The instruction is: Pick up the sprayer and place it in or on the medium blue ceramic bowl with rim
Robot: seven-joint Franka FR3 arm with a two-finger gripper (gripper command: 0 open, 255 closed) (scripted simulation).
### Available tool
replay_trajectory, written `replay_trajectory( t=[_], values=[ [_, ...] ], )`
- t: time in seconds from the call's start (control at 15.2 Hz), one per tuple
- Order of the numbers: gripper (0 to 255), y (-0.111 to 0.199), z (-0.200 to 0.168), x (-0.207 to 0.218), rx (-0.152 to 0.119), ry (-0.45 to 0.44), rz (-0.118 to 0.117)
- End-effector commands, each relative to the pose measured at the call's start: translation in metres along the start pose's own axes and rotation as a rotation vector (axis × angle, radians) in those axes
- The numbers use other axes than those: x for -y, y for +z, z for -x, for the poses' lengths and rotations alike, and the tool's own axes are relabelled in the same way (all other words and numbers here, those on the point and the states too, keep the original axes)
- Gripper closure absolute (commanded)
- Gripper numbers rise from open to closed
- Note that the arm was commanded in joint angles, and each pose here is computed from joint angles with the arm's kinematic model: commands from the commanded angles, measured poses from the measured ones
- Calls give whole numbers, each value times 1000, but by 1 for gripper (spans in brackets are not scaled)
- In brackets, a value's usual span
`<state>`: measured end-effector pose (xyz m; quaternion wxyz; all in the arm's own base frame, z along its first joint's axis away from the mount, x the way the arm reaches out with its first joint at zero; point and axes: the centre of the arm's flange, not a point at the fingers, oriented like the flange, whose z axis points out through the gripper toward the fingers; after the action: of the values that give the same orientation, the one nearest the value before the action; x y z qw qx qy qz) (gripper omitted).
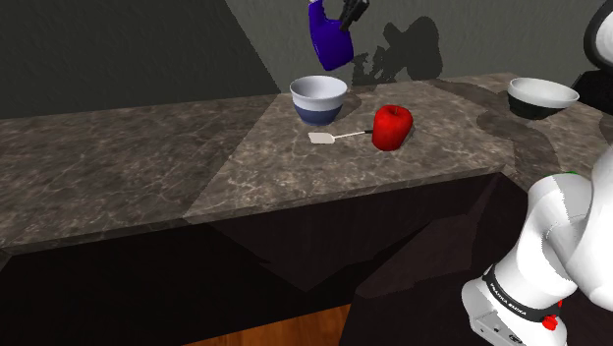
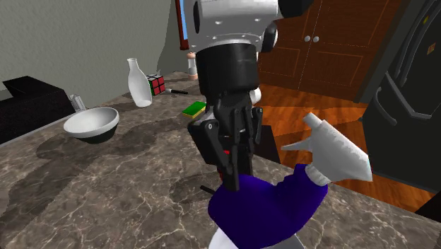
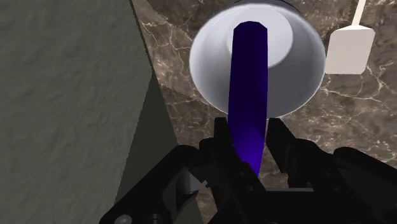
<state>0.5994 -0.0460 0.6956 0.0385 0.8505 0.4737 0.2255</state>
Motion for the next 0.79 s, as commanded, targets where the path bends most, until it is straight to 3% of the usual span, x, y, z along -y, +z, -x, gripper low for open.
replay_trajectory(
  t=[0.0,0.73],
  values=[
    [255,8,-10,-14,-4,-4,-1],
    [255,60,10,2,-4,-4,-1]
  ],
)
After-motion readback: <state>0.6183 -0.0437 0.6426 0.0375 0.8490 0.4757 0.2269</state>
